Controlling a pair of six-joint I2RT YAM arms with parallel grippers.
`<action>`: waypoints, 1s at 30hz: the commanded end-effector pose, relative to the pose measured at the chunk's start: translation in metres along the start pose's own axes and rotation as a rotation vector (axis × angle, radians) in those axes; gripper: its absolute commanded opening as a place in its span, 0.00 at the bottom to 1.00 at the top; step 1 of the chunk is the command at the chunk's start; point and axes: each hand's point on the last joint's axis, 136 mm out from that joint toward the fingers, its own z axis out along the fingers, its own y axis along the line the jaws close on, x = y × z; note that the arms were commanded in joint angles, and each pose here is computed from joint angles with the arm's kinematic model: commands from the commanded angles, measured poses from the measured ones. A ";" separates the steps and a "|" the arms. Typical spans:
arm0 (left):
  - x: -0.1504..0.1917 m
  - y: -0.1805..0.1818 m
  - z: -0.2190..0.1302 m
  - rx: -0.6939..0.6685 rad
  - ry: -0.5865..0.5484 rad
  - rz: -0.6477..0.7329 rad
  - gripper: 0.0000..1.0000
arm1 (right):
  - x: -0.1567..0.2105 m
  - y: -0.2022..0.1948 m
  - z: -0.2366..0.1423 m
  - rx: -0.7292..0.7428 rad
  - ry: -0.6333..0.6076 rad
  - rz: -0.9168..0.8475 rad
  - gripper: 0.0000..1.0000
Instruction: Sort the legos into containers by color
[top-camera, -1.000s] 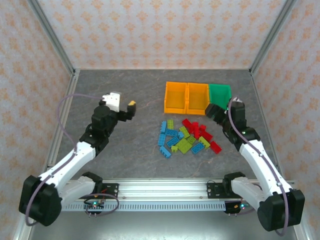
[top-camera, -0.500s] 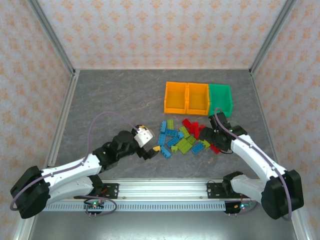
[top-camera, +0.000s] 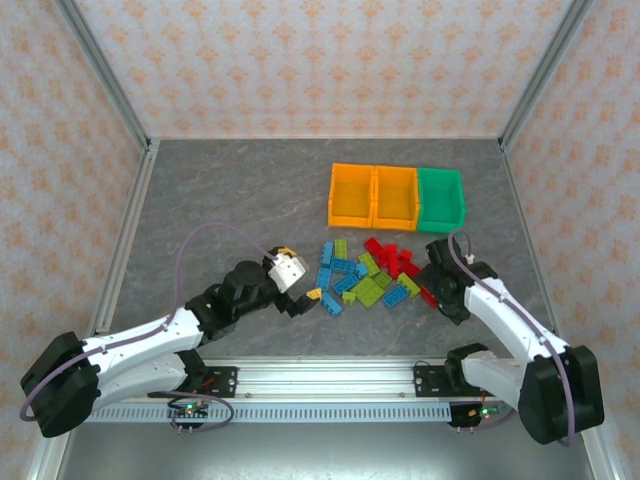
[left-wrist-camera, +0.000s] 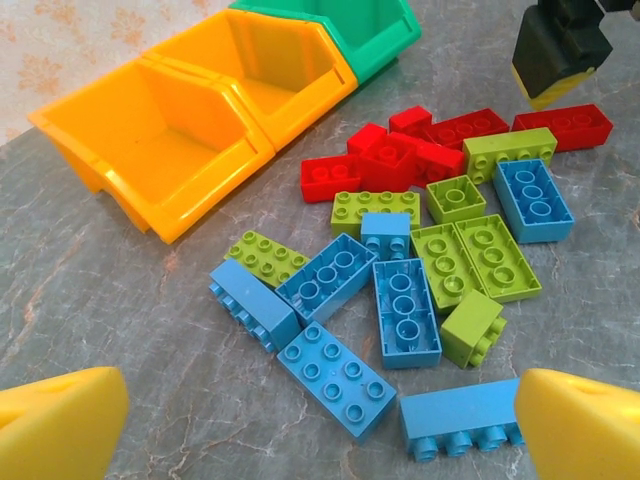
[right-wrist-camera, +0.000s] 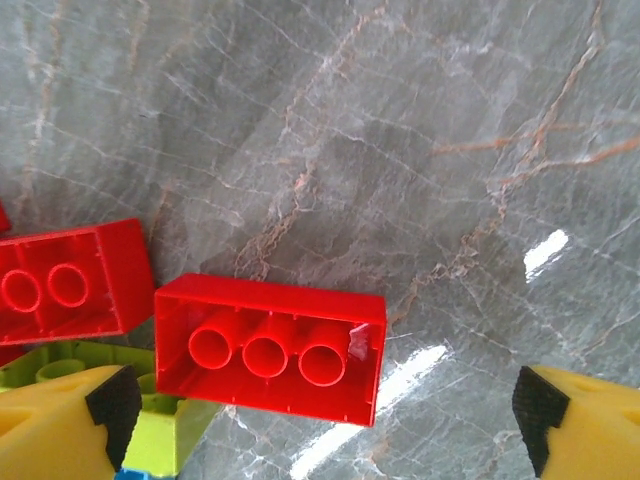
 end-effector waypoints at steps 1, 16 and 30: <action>-0.015 0.005 -0.003 -0.027 -0.053 0.001 1.00 | 0.002 0.004 0.007 0.004 0.023 0.046 0.97; -0.015 0.007 -0.004 -0.040 -0.056 0.002 1.00 | 0.010 -0.003 0.034 0.045 0.048 0.065 0.76; -0.015 0.011 -0.006 -0.063 -0.062 -0.007 1.00 | -0.063 0.025 -0.058 -0.186 -0.317 0.105 0.55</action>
